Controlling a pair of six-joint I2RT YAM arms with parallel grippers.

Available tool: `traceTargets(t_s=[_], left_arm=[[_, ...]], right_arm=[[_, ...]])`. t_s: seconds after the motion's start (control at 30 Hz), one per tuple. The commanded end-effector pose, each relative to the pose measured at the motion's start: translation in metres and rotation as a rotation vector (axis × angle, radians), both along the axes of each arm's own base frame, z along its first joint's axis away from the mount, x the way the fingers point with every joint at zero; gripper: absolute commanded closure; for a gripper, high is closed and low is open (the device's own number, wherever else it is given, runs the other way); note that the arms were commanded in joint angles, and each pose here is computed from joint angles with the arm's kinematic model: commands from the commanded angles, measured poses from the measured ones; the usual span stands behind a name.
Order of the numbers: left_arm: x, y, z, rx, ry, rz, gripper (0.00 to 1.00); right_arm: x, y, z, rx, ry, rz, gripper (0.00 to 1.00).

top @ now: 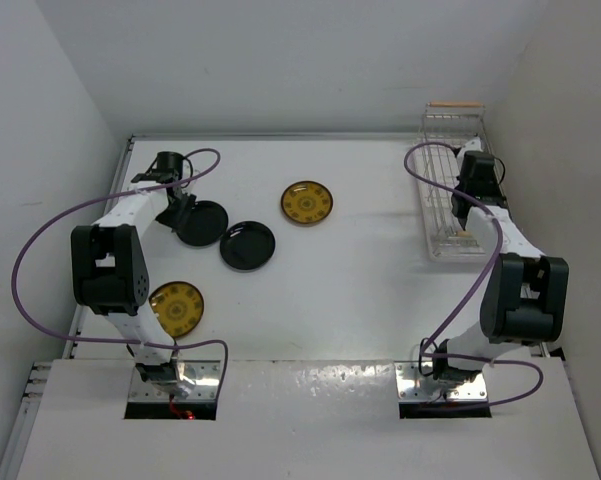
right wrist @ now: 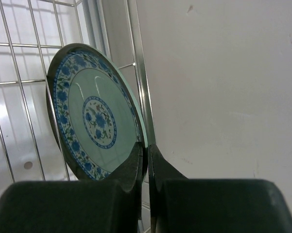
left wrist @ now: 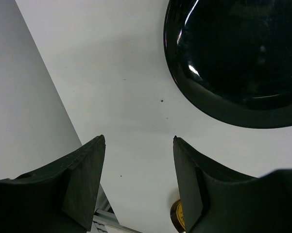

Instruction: Load the plates into the dish rack

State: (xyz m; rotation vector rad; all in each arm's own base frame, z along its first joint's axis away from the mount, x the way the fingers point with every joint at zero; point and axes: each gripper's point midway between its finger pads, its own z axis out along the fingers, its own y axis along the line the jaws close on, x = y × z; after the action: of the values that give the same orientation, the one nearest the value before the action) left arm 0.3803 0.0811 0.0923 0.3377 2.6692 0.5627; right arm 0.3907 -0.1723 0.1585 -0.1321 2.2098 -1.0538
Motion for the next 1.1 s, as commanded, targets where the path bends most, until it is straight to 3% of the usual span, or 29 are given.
traceTargets(t_s=[0.0,0.17,0.33,0.4,0.47,0.53,0.73,0.93,1.07], left_arm=[[0.005,0.005,0.006,0.005,-0.012,0.011,0.37],[0.002,0.005,0.003,0.008,0.000,0.003,0.37],[0.000,0.005,0.003,0.012,0.013,-0.005,0.37],[-0.002,0.005,0.003,0.016,0.016,-0.012,0.37],[-0.007,0.005,0.000,0.015,0.034,-0.013,0.37],[-0.007,0.005,0.000,0.015,0.034,-0.013,0.37],[-0.014,0.005,-0.005,-0.002,0.057,-0.023,0.37],[-0.062,0.014,-0.029,-0.172,0.265,-0.086,0.31],[-0.105,0.025,-0.049,-0.335,0.409,-0.126,0.17]], right_arm=[[0.001,-0.010,0.017,-0.060,-0.019,-0.008,1.00],[-0.003,-0.008,0.013,-0.003,0.008,-0.003,1.00],[-0.006,-0.007,0.003,0.056,0.034,-0.035,0.89],[-0.007,-0.007,0.003,0.061,0.034,-0.038,0.78],[-0.006,-0.008,0.007,0.066,0.015,-0.052,0.60],[-0.007,-0.008,0.010,0.068,0.005,-0.063,0.53],[-0.001,-0.007,0.037,0.081,-0.066,-0.061,0.52],[0.004,0.008,0.075,0.126,-0.152,-0.031,0.39],[0.006,0.042,0.095,0.193,-0.198,0.049,0.29]])
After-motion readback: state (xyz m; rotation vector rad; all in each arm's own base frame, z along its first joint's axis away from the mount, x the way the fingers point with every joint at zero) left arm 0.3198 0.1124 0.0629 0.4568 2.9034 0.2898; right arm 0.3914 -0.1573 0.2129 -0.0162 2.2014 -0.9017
